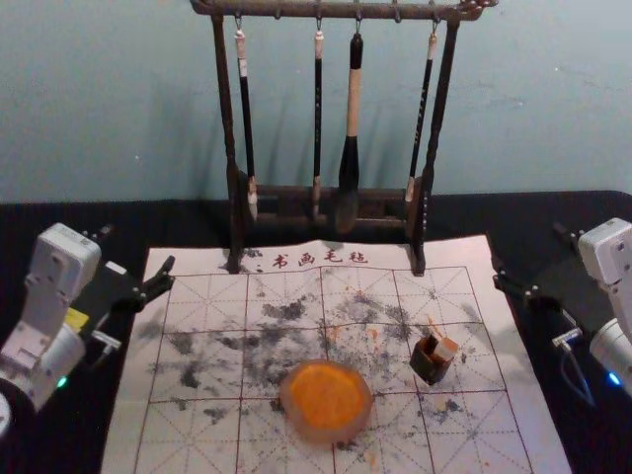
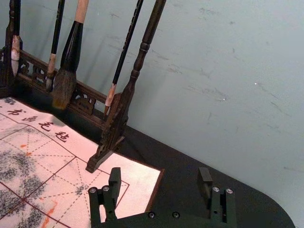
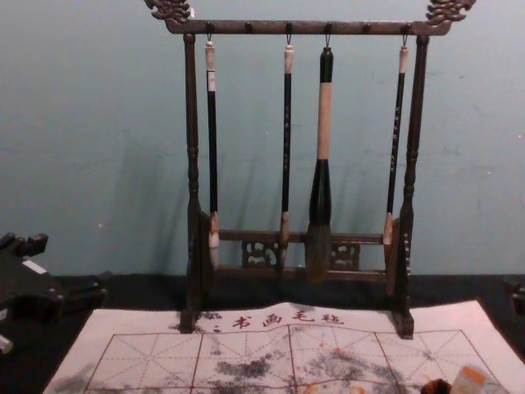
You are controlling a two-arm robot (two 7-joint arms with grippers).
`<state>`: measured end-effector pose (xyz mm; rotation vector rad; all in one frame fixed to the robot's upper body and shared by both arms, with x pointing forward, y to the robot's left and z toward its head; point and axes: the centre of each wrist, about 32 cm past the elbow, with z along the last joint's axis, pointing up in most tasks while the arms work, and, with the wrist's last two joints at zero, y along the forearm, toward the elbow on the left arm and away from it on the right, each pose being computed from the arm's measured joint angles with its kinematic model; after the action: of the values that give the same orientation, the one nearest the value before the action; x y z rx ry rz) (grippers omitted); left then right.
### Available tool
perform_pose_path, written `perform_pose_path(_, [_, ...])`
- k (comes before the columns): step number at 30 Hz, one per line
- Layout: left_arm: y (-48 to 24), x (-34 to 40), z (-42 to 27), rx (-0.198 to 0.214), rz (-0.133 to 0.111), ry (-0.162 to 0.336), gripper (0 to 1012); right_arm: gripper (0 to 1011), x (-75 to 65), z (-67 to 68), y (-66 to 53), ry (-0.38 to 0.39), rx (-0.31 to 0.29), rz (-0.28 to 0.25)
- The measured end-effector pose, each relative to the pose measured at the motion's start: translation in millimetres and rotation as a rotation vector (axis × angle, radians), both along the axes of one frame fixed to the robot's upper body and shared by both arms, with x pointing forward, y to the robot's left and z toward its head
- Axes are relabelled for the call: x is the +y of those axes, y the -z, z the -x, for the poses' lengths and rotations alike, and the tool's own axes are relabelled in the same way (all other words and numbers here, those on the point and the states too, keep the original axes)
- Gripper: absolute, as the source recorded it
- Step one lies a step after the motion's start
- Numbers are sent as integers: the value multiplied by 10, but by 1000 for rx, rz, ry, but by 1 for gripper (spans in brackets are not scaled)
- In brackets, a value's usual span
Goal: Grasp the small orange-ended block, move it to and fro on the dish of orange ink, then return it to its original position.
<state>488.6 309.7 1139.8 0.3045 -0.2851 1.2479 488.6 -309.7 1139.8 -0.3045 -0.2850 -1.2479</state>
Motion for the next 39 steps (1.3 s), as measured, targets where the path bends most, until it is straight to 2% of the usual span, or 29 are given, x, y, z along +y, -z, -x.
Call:
perform_pose_path(27, [0, 0, 0, 0, 0, 0, 1001, 1000, -8, -16, -24, -4, -1, -8])
perform_pose_path(34, [0, 0, 0, 0, 0, 0, 1001, 1000, -45, 8, -125, -49, -10, -66])
perform_pose_path(39, [0, 0, 0, 0, 0, 0, 1001, 1000, -95, 117, -205, -139, -17, -127])
